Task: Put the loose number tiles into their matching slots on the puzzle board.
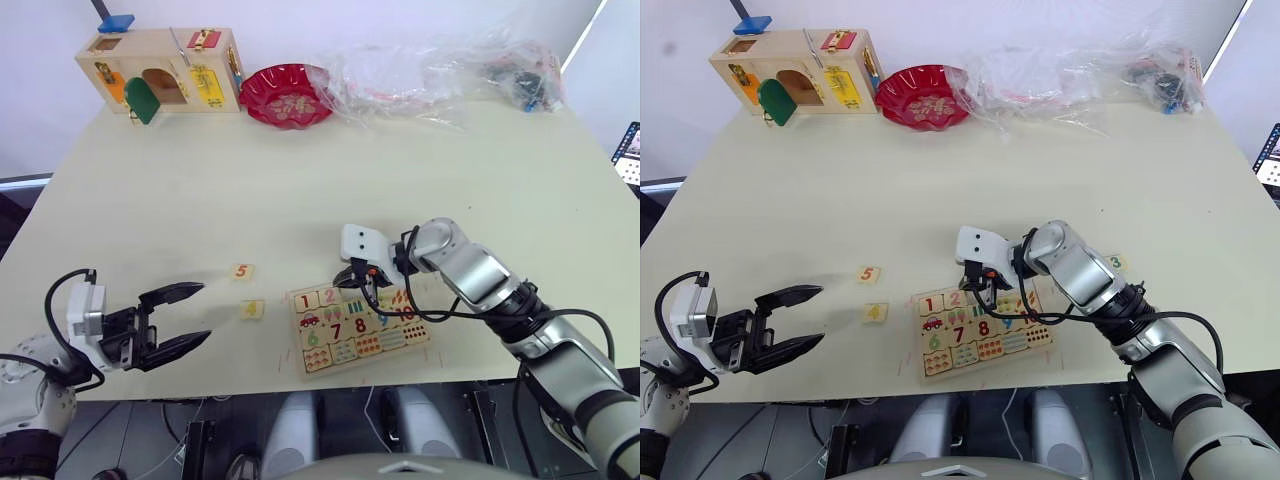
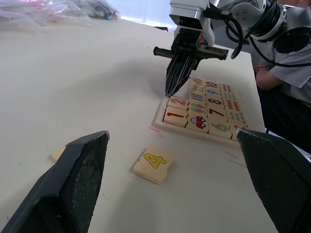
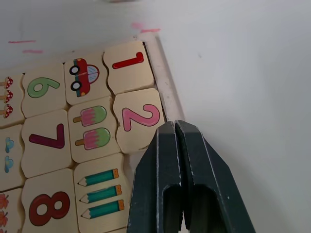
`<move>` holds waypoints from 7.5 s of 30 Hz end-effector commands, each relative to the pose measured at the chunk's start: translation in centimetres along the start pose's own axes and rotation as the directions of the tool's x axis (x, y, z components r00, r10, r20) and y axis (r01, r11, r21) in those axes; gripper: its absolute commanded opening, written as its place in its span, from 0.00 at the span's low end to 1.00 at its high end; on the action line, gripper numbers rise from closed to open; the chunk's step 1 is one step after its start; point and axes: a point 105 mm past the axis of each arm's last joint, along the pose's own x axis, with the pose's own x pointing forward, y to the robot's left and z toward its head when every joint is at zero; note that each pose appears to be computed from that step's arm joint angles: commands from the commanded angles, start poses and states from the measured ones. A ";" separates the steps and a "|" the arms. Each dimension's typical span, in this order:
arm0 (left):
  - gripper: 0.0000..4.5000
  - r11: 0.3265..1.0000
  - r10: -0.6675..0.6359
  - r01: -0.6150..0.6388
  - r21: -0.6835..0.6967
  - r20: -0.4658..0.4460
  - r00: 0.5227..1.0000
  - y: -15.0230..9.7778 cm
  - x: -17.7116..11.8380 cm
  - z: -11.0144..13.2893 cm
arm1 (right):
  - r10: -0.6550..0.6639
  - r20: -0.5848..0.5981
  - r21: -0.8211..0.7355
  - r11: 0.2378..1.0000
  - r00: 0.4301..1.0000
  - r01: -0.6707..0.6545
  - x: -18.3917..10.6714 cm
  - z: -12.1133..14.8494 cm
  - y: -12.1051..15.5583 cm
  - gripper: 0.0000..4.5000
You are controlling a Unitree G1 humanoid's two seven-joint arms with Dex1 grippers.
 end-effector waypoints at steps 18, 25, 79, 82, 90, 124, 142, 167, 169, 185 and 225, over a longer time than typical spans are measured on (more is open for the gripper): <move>1.00 0.998 -0.051 0.050 0.023 0.035 0.998 -0.7 0.7 0.9 | -0.233 0.364 0.089 0.972 0.902 0.215 -7.6 3.1 1.4 0.01; 1.00 1.000 -0.023 0.025 -0.010 0.097 0.995 -0.1 3.8 1.6 | -0.404 0.473 0.232 0.915 0.783 0.331 -11.3 2.2 3.7 0.01; 1.00 0.993 -0.087 0.095 -0.066 0.107 0.990 0.3 1.8 1.6 | -0.541 -0.036 0.314 0.792 0.840 0.524 -23.9 -11.9 4.9 0.98; 1.00 0.993 -0.098 0.105 -0.045 0.136 0.986 0.2 2.0 1.8 | -0.489 -0.065 0.267 0.831 0.870 0.488 -23.8 -12.5 3.0 0.98; 1.00 0.992 -0.113 0.120 -0.038 0.155 0.981 -0.3 2.1 1.5 | -0.411 -0.117 0.215 0.878 0.904 0.427 -23.3 -14.5 -0.1 0.98; 1.00 0.974 -0.222 0.227 -0.003 0.183 0.958 -1.1 4.8 3.9 | -0.237 -0.096 0.248 0.935 0.967 0.253 -20.1 -16.1 -1.3 0.93; 1.00 0.974 -0.223 0.228 -0.008 0.185 0.957 -1.1 5.2 4.1 | -0.265 -0.125 0.220 0.932 0.956 0.288 -20.1 -16.1 -0.7 0.41; 1.00 0.985 -0.168 0.172 -0.010 0.165 0.972 -0.3 4.0 3.7 | -0.202 -0.089 0.048 0.977 0.975 0.207 -14.2 -0.1 -0.1 0.20; 1.00 0.987 -0.156 0.160 -0.014 0.160 0.975 -0.2 3.7 3.6 | -0.150 -0.100 0.047 0.987 0.984 0.155 -12.3 1.4 0.5 0.20; 1.00 0.998 -0.061 0.063 -0.021 0.101 0.993 -0.4 0.8 2.5 | -0.116 -0.374 -0.206 0.978 0.920 0.039 -4.9 4.6 -0.6 0.20; 1.00 0.997 -0.067 0.069 -0.025 0.089 0.994 0.1 1.0 1.7 | -0.045 -0.520 -0.234 0.968 0.853 -0.092 -1.6 2.8 1.0 0.20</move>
